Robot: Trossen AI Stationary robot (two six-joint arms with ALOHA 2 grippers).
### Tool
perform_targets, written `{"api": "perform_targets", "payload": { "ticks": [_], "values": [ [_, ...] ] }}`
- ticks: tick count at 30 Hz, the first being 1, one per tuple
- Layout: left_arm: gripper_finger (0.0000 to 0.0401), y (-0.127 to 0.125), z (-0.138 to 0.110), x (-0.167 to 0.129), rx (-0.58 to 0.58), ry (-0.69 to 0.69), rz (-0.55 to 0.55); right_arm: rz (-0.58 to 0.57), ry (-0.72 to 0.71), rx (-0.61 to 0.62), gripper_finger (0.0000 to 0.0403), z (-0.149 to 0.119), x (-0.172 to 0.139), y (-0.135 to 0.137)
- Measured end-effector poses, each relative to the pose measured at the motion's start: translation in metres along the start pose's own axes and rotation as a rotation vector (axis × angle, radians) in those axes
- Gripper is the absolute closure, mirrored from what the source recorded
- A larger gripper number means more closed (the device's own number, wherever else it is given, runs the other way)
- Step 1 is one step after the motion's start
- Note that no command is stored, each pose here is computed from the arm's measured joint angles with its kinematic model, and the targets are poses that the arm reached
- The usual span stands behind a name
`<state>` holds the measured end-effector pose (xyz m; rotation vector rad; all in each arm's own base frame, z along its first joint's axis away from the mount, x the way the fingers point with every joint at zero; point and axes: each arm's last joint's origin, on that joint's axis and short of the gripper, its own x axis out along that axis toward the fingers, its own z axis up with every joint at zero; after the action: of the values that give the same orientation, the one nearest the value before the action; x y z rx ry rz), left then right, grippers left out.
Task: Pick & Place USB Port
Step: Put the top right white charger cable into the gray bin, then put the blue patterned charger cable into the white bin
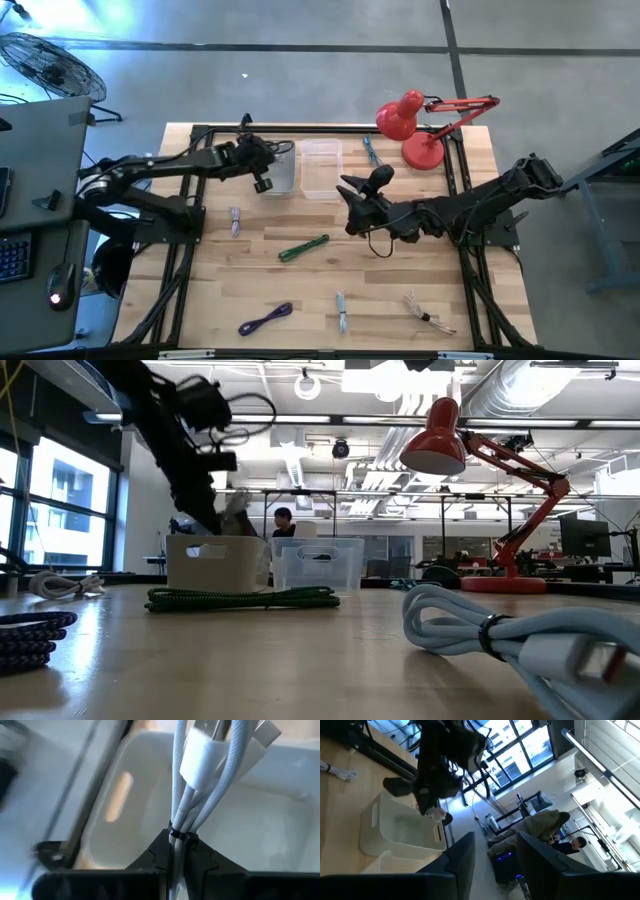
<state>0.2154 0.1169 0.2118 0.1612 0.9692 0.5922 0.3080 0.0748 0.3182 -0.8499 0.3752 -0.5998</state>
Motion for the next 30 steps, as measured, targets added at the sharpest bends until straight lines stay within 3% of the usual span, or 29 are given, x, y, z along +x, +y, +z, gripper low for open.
{"api": "perform_targets", "payload": {
  "ticks": [4, 9, 16, 24, 30],
  "values": [
    [0.0383, -0.002, 0.002, 0.022, 0.002, -0.011, -0.077, 0.009, 0.015, 0.007, 0.0265, -0.002, 0.000, 0.002],
    [0.0367, -0.005, 0.001, 0.033, -0.015, 0.004, -0.086, 0.018, 0.019, 0.002, 0.0265, -0.003, 0.000, 0.003],
    [0.0317, -0.004, 0.000, 0.031, -0.023, 0.017, -0.065, 0.032, 0.008, 0.003, 0.0265, -0.003, 0.001, 0.003],
    [0.0310, -0.003, -0.003, 0.030, 0.005, 0.069, -0.030, 0.035, 0.007, 0.002, 0.0265, -0.004, 0.004, 0.002],
    [0.0310, 0.005, 0.009, 0.021, 0.043, 0.111, 0.006, -0.005, 0.047, -0.017, 0.0265, -0.007, 0.006, -0.001]
  ]
}}
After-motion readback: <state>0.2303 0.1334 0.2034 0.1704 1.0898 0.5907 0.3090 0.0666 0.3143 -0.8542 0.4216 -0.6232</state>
